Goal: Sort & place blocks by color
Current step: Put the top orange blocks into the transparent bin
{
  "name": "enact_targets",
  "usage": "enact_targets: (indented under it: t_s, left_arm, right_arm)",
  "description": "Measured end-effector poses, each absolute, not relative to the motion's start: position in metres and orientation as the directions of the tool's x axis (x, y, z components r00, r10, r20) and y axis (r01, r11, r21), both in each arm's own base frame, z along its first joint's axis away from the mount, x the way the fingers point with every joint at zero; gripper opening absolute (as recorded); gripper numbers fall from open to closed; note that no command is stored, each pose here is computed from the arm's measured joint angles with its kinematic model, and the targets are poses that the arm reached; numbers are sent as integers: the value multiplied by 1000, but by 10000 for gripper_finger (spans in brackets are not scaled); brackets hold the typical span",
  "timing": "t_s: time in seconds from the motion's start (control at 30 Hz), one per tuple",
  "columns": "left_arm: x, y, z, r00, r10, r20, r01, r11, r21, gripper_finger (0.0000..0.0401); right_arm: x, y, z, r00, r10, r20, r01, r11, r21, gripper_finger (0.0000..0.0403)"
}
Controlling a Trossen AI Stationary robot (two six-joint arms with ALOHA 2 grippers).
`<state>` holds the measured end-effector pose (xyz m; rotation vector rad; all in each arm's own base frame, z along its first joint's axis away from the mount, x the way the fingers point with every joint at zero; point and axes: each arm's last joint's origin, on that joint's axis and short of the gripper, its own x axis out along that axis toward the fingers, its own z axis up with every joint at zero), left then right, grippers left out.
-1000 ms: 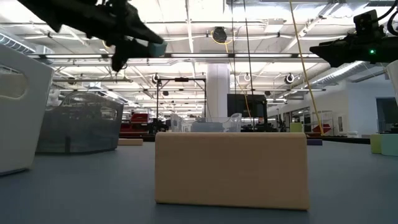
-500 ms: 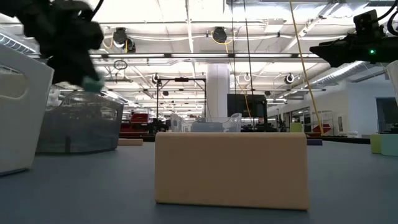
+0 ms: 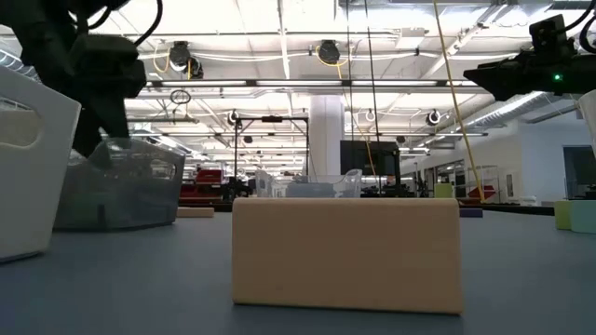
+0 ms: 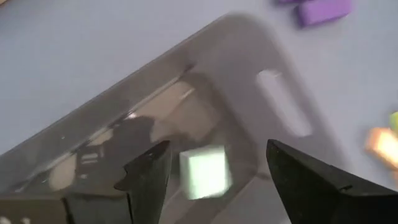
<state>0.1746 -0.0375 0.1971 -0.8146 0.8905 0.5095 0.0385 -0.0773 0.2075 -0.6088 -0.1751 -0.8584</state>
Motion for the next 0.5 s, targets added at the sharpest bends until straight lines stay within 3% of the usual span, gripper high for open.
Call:
enact_targets:
  t_s: [0.23,0.4,0.5]
  left_arm:
    - [180,-34,220,730,164,-663,-563,695,-448,265]
    - [191,-14,227,751,349,-560,-547,804,-232,266]
    - [197,9,220,690,431,-581,-592,798,-112,266]
  right_arm:
    - [39,-77,208,651,-656,382,753,497,-432,281]
    - [39,-77,208,651,-656,382,753,497,-432,281]
    - [39,-77,208,652,-655,382,753,497,-432,281]
